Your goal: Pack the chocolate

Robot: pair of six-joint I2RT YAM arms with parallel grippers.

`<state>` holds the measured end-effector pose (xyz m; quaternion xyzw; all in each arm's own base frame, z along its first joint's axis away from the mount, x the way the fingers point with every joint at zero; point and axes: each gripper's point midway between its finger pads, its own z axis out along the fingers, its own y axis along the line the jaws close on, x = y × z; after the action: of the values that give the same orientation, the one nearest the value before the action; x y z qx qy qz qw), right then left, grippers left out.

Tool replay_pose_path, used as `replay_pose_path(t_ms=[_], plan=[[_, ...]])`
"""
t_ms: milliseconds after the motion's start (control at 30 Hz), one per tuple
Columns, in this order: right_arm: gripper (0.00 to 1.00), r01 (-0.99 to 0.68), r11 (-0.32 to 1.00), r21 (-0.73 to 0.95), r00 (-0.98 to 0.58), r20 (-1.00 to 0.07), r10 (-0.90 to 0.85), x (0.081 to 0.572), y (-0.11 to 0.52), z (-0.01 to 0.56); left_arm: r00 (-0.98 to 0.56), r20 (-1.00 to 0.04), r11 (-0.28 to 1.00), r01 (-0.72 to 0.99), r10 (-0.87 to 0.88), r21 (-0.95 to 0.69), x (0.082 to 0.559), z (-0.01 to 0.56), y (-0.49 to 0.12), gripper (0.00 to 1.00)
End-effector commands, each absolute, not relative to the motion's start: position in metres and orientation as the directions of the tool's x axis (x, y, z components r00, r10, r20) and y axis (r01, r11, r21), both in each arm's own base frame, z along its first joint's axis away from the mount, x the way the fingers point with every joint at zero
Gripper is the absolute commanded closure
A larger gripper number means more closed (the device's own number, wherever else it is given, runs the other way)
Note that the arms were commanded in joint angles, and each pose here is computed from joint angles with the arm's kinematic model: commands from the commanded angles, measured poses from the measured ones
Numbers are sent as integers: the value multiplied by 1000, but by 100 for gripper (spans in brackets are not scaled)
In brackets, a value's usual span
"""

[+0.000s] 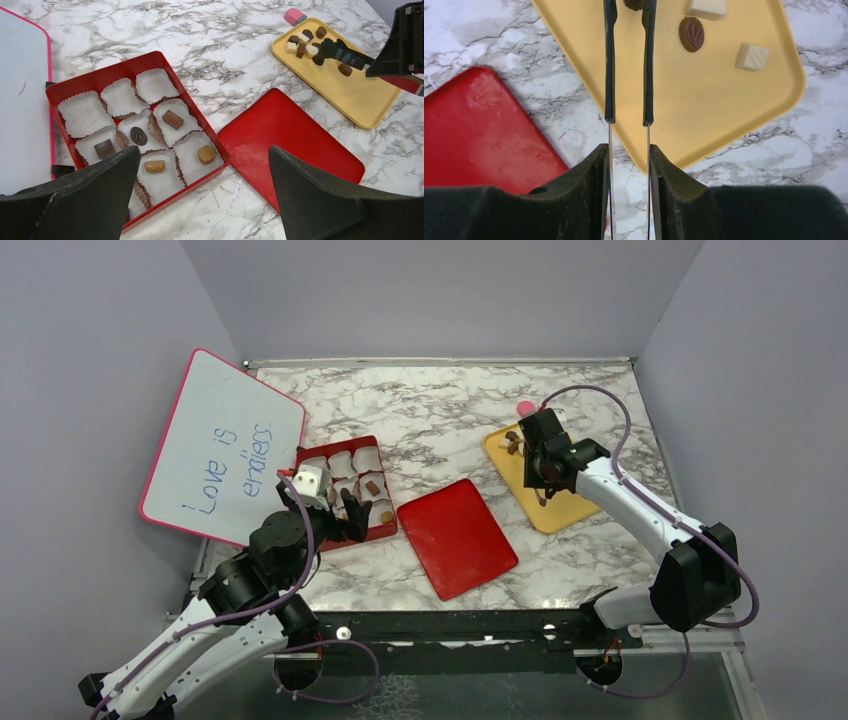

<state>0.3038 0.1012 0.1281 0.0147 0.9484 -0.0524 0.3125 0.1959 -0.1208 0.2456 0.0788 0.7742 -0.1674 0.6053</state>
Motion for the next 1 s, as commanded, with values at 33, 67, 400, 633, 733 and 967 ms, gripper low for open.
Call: replay_pose_path(t_ms=[33,67,400,633,733,967], plan=[[63,120,985,-122,-796,-605,22,307,83,126,-229,-970,927,338,-87,-163,197,251,-123,1],[63,141,981,-133,-796,-604,33,307,79,127,-231,-969,927,339,-85,-162,197,250,-123,1],[63,230,964,-134,-800,-591,109,289,59,129,-246,-967,918,364,-72,-161,197,247,-129,1],[63,229,967,-110,-817,-562,129,285,52,112,-236,-968,917,361,-84,-168,196,250,-127,1],[63,219,971,-97,-818,-560,129,285,52,109,-234,-969,917,361,-86,-168,196,250,-127,1],[63,191,980,-58,-817,-562,126,285,57,110,-235,-968,920,356,-84,-166,196,250,-127,1]])
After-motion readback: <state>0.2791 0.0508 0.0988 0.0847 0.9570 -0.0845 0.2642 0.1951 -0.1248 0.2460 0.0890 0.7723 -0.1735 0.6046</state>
